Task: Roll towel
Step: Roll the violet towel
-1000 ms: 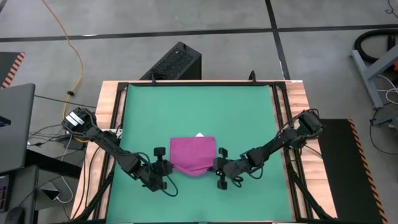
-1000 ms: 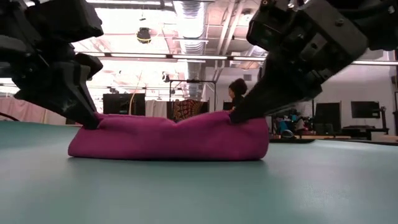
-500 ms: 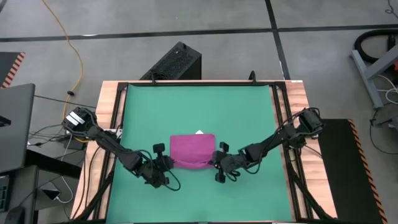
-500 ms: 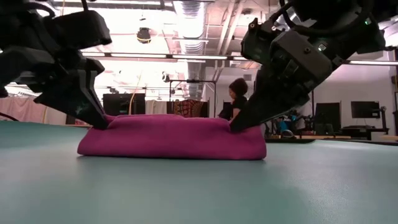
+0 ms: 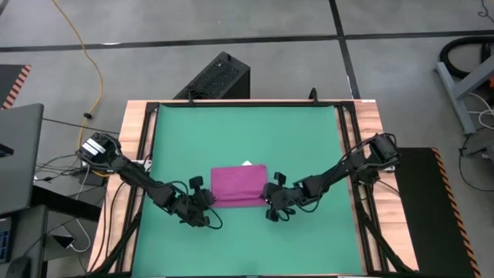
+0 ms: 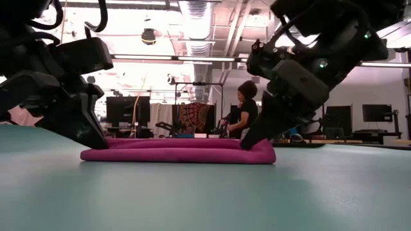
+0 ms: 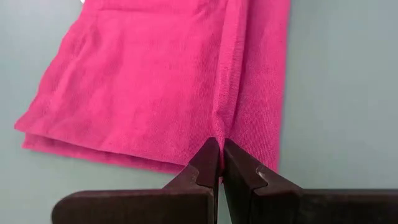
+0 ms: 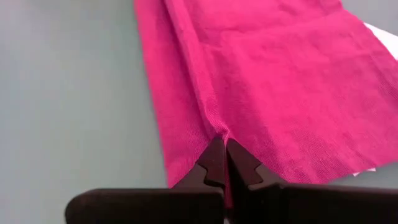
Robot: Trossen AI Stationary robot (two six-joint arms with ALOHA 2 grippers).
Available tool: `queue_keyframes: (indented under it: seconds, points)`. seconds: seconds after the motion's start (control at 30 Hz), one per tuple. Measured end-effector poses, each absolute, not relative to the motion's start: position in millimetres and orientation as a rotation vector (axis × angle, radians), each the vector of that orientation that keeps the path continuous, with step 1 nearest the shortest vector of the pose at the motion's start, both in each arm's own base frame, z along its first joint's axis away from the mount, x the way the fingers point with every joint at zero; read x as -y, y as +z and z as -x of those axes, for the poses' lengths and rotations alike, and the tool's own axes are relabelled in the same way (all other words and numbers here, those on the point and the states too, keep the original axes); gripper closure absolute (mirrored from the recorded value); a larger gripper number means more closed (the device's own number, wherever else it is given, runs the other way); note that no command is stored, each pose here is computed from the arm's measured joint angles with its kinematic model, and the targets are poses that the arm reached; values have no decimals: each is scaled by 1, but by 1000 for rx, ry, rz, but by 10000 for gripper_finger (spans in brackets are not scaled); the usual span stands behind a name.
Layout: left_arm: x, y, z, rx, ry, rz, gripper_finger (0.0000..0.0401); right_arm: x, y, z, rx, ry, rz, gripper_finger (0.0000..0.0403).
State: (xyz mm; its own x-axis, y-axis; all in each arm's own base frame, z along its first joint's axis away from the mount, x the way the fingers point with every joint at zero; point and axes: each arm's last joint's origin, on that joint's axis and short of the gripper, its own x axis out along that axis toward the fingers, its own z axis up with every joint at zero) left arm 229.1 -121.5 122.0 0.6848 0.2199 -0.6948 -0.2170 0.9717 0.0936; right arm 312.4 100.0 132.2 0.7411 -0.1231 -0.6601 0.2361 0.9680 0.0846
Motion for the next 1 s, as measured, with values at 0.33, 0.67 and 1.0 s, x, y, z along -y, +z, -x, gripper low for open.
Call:
queue_keyframes:
  seconds: [0.33, 0.67, 1.0]
  points:
    - [122, 121, -228, -795, 230, 9, 396, -93, 116, -317, -746, -241, -191, 391]
    - [119, 147, -217, -769, 186, -32, 343, -96, 115, -316, -750, -237, -186, 391]
    - [131, 166, -205, -610, 238, -102, 380, -96, 114, -316, -753, -230, -173, 391]
